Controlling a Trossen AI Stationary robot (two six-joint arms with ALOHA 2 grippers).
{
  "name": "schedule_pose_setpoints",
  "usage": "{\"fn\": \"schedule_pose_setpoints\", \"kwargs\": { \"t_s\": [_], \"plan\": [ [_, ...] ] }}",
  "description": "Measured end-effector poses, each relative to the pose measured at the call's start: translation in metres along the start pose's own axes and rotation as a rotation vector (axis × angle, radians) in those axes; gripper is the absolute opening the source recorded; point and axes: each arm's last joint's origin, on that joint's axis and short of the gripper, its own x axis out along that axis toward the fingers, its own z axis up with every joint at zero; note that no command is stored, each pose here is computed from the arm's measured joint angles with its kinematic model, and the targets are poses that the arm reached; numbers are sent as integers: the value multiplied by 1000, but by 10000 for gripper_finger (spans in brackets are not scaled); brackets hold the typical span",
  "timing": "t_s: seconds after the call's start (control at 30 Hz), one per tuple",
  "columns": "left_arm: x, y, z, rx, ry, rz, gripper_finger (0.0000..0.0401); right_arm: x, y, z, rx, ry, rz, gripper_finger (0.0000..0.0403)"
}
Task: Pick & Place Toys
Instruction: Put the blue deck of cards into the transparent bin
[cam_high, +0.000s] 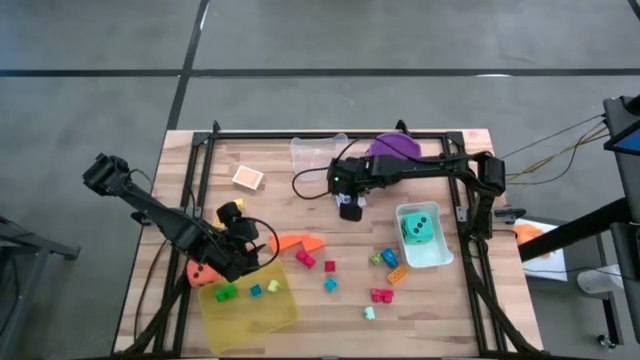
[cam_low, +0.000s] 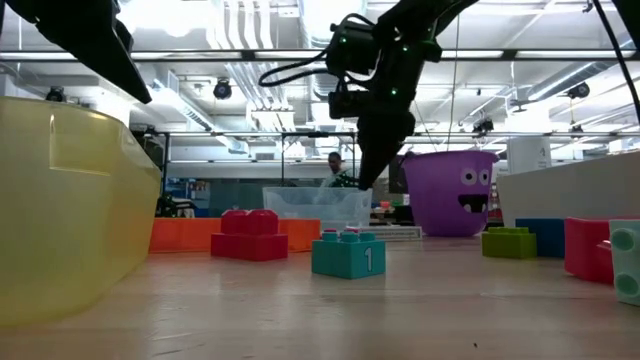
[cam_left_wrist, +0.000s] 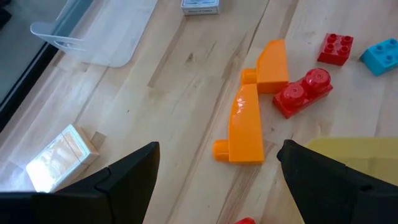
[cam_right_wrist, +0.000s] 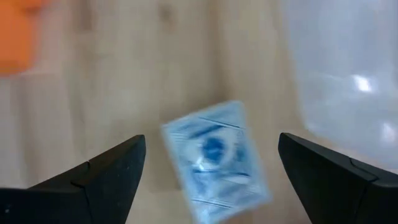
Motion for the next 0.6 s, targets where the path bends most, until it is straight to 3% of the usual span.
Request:
{"fn": "schedule_pose_setpoints", "kwargs": {
  "t_s": [0.23, 0.6],
  "plan": [
    [0, 0, 0, 1, 0, 0, 326, -1, 9, 1, -95, -42, 258, 363],
    [0, 0, 0, 15, 0, 0, 326, -2, 20, 2, -57, -36, 277, 363]
  ]
}}
